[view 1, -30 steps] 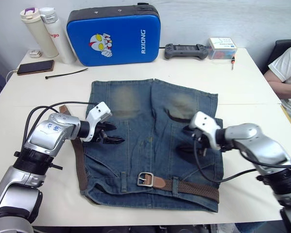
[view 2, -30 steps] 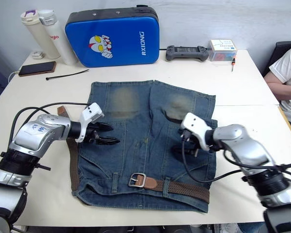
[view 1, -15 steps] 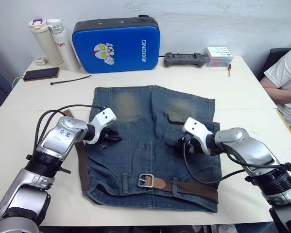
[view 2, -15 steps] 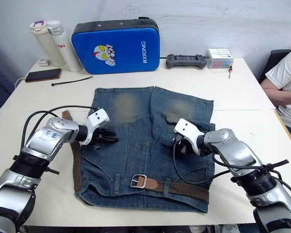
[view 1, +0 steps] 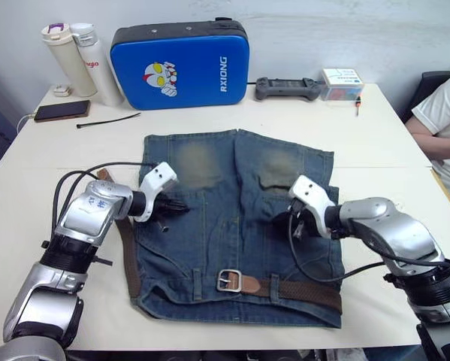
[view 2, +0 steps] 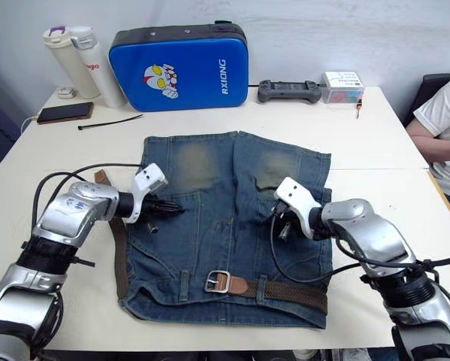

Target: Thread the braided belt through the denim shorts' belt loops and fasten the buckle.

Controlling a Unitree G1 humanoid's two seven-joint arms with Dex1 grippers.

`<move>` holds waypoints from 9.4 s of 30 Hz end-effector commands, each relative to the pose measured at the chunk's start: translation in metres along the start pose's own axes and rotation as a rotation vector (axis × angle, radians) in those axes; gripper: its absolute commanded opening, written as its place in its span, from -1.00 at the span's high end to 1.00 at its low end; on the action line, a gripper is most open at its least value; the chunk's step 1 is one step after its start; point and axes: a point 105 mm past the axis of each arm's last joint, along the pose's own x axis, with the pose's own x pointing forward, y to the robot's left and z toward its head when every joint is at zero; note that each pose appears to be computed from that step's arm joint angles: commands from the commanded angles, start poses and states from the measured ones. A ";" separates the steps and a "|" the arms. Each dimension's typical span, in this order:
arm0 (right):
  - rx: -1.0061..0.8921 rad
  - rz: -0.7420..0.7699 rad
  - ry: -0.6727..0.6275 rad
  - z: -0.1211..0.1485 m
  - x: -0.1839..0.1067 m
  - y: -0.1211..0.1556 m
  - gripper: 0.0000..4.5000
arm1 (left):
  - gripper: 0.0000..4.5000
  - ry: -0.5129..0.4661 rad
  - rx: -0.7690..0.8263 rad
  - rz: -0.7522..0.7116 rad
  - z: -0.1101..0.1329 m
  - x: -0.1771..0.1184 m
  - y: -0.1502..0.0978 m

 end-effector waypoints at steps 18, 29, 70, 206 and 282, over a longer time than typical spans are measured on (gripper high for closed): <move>-0.113 -0.349 -0.064 0.025 0.032 -0.109 1.00 | 0.98 -0.183 0.088 0.269 0.059 0.030 0.072; -0.053 -0.256 -0.209 0.055 0.016 -0.099 0.24 | 0.25 -0.251 -0.033 0.159 0.064 0.012 0.063; -0.234 0.294 -0.403 0.127 -0.056 0.041 -1.00 | -0.97 -0.319 -0.987 0.663 -0.018 -0.075 0.122; -0.436 -0.141 -0.060 0.102 0.070 -0.091 -0.99 | 1.00 -0.346 0.036 0.152 0.083 -0.036 -0.028; -0.591 -0.140 -0.138 0.118 0.013 0.020 1.00 | 0.18 -0.717 -1.640 -0.178 0.103 -0.005 -0.087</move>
